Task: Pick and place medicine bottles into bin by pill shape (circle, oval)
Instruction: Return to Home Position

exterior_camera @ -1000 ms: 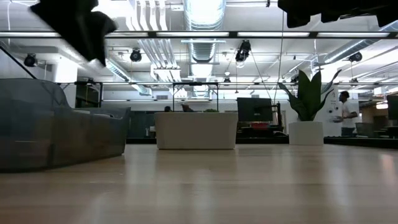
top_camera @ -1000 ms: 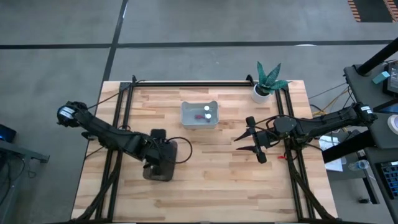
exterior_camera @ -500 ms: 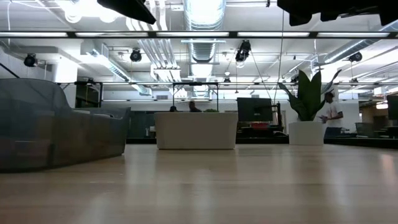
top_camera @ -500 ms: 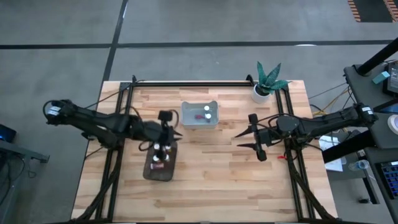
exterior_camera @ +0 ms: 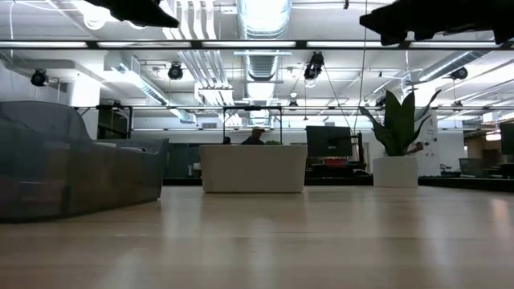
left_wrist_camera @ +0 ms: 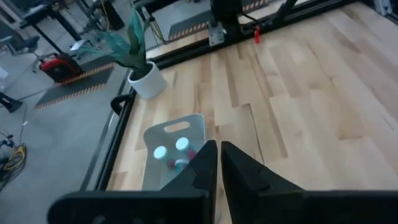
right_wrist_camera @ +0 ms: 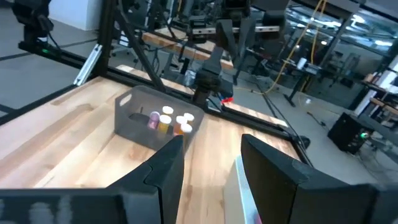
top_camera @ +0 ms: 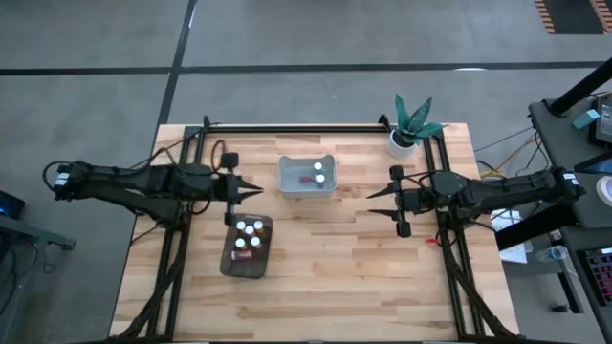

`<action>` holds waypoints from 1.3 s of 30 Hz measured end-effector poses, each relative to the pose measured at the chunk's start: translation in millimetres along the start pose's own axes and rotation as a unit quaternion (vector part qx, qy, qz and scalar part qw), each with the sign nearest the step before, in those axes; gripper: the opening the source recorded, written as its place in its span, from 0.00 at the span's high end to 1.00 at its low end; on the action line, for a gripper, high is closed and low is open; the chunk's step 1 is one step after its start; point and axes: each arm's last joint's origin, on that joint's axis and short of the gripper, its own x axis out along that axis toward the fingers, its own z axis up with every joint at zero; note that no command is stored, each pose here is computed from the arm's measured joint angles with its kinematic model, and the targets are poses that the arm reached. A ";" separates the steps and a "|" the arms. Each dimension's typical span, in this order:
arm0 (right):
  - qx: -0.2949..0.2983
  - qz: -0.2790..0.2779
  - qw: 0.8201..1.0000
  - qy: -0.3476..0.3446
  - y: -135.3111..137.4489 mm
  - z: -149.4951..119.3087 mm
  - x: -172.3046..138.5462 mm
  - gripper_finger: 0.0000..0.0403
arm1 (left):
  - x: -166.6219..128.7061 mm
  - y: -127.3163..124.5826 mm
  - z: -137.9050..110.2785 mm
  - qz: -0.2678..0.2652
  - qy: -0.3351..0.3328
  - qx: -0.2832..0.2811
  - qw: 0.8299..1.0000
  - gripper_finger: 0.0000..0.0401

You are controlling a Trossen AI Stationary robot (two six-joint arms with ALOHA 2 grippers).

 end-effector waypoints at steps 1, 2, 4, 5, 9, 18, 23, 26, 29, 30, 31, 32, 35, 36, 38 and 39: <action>0.000 -0.002 1.000 0.000 -0.2 -1.3 -1.7 0.63 | -3.7 0.0 -3.1 0.002 -0.004 -0.002 1.000 0.99; 0.000 -0.006 1.000 -0.005 -0.7 -1.3 -3.6 0.63 | -7.4 0.1 -6.0 0.003 -0.008 -0.003 1.000 0.99; 0.001 -0.010 1.000 -0.007 -0.5 -4.6 -8.5 0.63 | -14.5 0.1 -11.7 0.005 -0.018 -0.009 1.000 0.99; 0.002 -0.012 1.000 -0.010 -0.3 -6.0 -10.8 0.63 | -17.6 0.0 -14.8 0.007 -0.022 -0.013 1.000 0.99; 0.012 -0.022 0.999 -0.020 1.0 -12.9 -20.8 0.63 | -30.1 -0.3 -26.4 0.015 -0.045 -0.026 0.999 0.99; 0.020 -0.050 0.994 -0.095 3.5 -15.3 -52.8 0.63 | -46.9 -4.5 -54.2 0.022 -0.075 -0.060 0.995 0.99; 0.019 -0.060 0.992 -0.113 5.4 -20.3 -63.6 0.63 | -60.7 -5.7 -70.7 0.035 -0.109 -0.082 0.990 0.99; 0.023 -0.062 0.992 -0.112 6.3 -23.2 -68.3 0.63 | -67.4 -6.8 -81.2 0.045 -0.126 -0.094 0.987 0.99; 0.024 -0.063 0.992 -0.110 7.8 -26.6 -72.4 0.63 | -70.9 -9.1 -92.1 0.049 -0.140 -0.104 0.983 0.99; 0.024 -0.064 0.991 -0.115 8.1 -27.0 -74.0 0.63 | -71.2 -10.3 -96.1 0.049 -0.143 -0.106 0.983 0.99; 0.023 -0.064 0.990 -0.120 8.5 -27.3 -75.5 0.63 | -72.5 -10.5 -97.7 0.052 -0.159 -0.110 0.980 0.99; 0.023 -0.065 0.990 -0.122 9.1 -29.0 -76.5 0.63 | -74.5 -10.4 -99.0 0.055 -0.173 -0.114 0.977 0.99; 0.022 -0.068 0.989 -0.128 10.8 -33.2 -79.1 0.63 | -76.0 -11.8 -105.0 0.061 -0.197 -0.120 0.971 0.99; 0.022 -0.069 0.989 -0.131 11.2 -34.2 -80.0 0.63 | -75.5 -12.7 -107.4 0.061 -0.199 -0.120 0.971 0.99; 0.022 -0.071 0.987 -0.139 12.0 -35.9 -81.5 0.63 | -71.4 -14.8 -111.0 0.059 -0.190 -0.118 0.973 0.99; 0.025 -0.071 0.987 -0.139 12.8 -38.2 -81.2 0.63 | -70.5 -15.4 -111.9 0.057 -0.187 -0.119 0.973 0.99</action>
